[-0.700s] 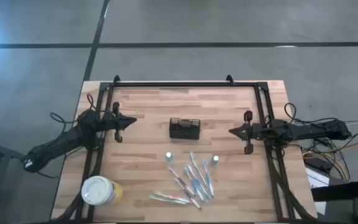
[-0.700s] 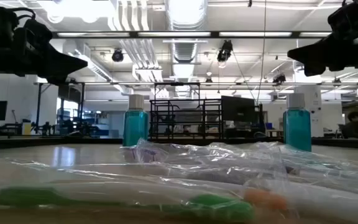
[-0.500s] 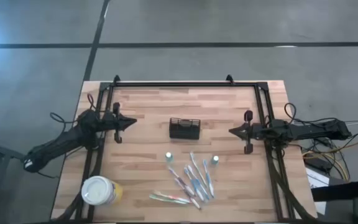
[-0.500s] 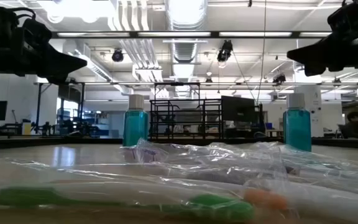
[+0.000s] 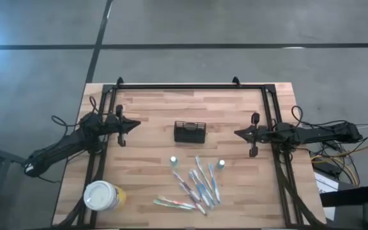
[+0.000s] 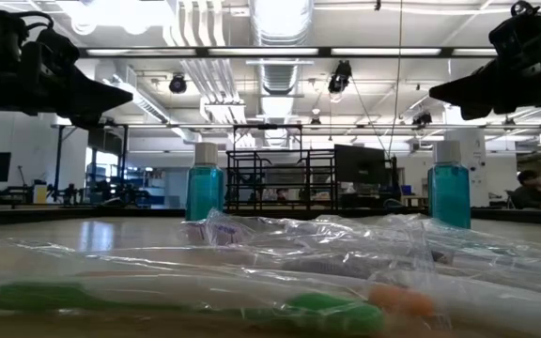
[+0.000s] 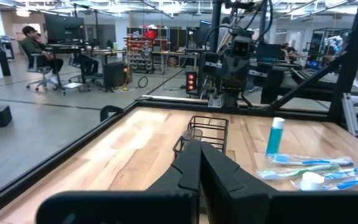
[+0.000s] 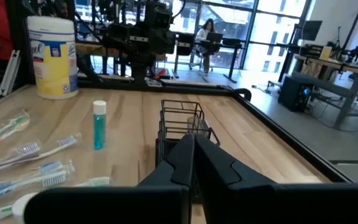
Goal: Pick & Place toothbrushing station
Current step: Put the blue mouthwash into the wire organizer
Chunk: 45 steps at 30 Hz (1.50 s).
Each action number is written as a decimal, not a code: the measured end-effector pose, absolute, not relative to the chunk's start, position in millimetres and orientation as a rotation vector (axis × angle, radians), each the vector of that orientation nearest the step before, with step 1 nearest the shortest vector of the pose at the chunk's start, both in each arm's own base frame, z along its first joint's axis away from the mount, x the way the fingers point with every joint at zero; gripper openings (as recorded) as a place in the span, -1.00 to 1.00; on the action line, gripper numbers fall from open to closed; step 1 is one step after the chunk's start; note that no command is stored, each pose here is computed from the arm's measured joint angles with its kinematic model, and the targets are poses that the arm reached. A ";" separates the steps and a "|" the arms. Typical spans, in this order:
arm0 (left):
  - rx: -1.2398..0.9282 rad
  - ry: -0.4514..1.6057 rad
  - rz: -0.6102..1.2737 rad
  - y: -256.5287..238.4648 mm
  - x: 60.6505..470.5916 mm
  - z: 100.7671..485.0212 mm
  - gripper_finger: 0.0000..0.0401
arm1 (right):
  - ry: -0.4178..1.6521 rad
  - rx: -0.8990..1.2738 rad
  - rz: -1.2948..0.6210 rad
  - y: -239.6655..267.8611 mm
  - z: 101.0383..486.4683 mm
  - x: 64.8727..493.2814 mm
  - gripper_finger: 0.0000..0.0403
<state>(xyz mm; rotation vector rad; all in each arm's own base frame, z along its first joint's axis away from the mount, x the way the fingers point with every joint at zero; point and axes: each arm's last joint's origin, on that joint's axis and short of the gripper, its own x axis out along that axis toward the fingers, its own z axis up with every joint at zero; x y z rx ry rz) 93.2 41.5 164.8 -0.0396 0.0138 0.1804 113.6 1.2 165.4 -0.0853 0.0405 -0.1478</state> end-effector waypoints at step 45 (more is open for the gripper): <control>-0.051 0.020 0.200 42.1 93.1 164.0 -0.97 | 1.091 0.403 -0.489 86.2 314.4 246.8 -0.93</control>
